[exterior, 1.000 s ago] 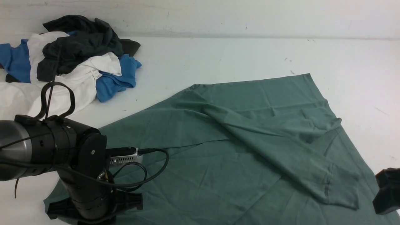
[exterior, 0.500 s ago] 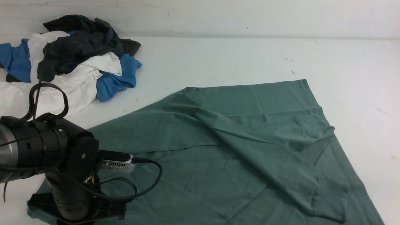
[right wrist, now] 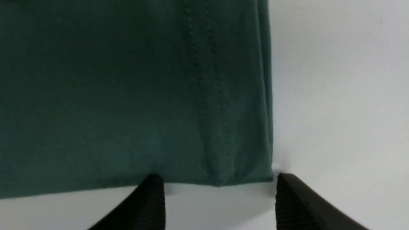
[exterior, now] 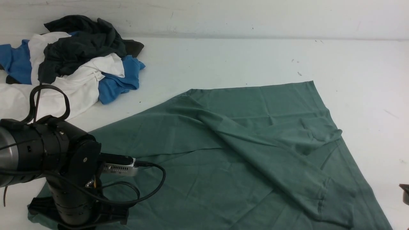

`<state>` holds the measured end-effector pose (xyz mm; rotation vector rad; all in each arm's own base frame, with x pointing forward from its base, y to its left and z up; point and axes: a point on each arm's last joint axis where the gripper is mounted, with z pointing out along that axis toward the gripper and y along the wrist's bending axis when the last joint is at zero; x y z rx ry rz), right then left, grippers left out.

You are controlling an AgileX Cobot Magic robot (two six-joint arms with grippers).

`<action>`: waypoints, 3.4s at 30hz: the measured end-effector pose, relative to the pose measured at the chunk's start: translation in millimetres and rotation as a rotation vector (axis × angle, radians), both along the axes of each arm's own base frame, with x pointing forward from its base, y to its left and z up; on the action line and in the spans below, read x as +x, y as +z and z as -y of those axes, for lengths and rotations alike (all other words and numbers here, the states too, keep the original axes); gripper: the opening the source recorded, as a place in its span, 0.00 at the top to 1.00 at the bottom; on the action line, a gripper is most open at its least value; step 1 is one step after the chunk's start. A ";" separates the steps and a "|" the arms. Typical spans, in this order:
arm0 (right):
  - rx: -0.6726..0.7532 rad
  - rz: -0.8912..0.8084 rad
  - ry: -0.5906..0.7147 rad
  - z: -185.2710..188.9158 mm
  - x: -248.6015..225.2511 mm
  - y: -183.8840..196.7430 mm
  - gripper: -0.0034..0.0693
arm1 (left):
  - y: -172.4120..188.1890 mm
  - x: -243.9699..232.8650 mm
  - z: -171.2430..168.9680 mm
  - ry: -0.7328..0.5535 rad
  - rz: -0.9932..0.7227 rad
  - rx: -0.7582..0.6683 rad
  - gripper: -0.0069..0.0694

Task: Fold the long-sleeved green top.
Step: Use both arms simultaneously to clamp the lower edge of the clothing fabric, then use both arms to drag the lower edge of the fabric forward and fold it over the upper edge

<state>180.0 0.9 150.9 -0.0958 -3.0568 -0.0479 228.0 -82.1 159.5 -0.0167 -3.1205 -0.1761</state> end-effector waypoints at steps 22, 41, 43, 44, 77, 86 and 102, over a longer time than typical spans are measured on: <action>-0.053 0.208 -0.005 4.1 -46.2 69.3 0.94 | 44.4 -25.4 1.2 -0.037 0.022 -0.135 0.89; 0.008 0.560 -0.048 -0.7 -21.0 185.5 0.94 | 100.8 -47.1 0.1 -0.117 0.068 -0.235 0.89; 0.007 0.548 -0.039 -0.6 -3.4 190.5 0.94 | 105.4 -40.4 2.4 -0.127 0.083 -0.236 0.89; 0.008 0.541 -0.030 -0.6 11.8 194.5 0.94 | 109.9 -32.3 4.3 -0.132 0.098 -0.232 0.89; 0.049 0.412 0.008 -1.6 285.7 79.5 0.94 | 54.9 157.2 -34.1 0.066 0.024 -0.264 0.90; 0.047 0.405 0.025 -1.6 287.2 74.6 0.94 | 56.8 161.1 30.8 -0.175 0.067 -0.391 0.85; 0.048 0.387 0.027 -1.7 285.6 74.4 0.94 | 22.0 178.0 125.5 -0.520 0.255 -0.472 0.40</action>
